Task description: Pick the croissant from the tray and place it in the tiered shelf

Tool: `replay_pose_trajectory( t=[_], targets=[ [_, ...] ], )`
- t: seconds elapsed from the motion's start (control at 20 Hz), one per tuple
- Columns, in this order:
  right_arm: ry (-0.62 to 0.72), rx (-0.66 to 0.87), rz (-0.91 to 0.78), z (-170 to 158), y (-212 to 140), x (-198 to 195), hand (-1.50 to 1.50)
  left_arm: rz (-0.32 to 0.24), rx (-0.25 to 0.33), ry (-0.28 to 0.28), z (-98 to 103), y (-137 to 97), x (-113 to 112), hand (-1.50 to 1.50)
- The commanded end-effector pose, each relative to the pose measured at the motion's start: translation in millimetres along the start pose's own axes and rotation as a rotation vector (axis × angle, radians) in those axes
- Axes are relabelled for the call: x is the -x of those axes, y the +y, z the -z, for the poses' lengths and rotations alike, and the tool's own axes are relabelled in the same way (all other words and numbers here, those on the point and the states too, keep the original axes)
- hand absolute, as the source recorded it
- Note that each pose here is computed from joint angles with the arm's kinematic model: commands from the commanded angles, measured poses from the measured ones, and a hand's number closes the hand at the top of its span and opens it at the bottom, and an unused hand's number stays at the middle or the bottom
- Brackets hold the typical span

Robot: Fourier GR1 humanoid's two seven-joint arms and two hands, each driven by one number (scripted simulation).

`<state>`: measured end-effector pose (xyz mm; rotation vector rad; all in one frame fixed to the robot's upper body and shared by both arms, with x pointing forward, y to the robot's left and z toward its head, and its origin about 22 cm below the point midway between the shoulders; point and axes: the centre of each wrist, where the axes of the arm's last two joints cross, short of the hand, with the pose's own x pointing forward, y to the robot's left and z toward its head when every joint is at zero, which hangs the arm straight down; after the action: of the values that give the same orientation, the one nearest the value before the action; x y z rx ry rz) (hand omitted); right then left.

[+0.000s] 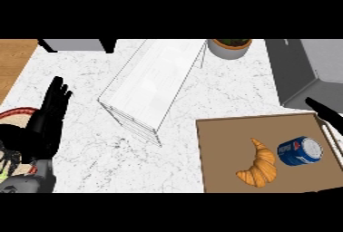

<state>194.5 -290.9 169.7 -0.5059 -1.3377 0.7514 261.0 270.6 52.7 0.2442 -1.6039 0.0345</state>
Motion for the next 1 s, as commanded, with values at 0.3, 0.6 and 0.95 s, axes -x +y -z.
replay_pose_trajectory(
  t=[0.3, 0.6, 0.95],
  targets=[
    [0.274, -0.029, -0.299, 7.4, 42.1, -61.2, -1.5, -0.008, 0.025, 0.014, -14.1, -9.6, 15.6, 0.0],
    [0.36, -0.017, -0.446, 23.6, 81.3, -63.7, -1.5, 0.0, 0.011, 0.009, -10.7, 0.7, 4.0, 0.0],
    [0.502, -0.048, -0.556, 37.8, 75.9, -37.5, -1.5, 0.017, -0.002, 0.0, -5.8, 6.8, 4.4, 0.0]
  ],
)
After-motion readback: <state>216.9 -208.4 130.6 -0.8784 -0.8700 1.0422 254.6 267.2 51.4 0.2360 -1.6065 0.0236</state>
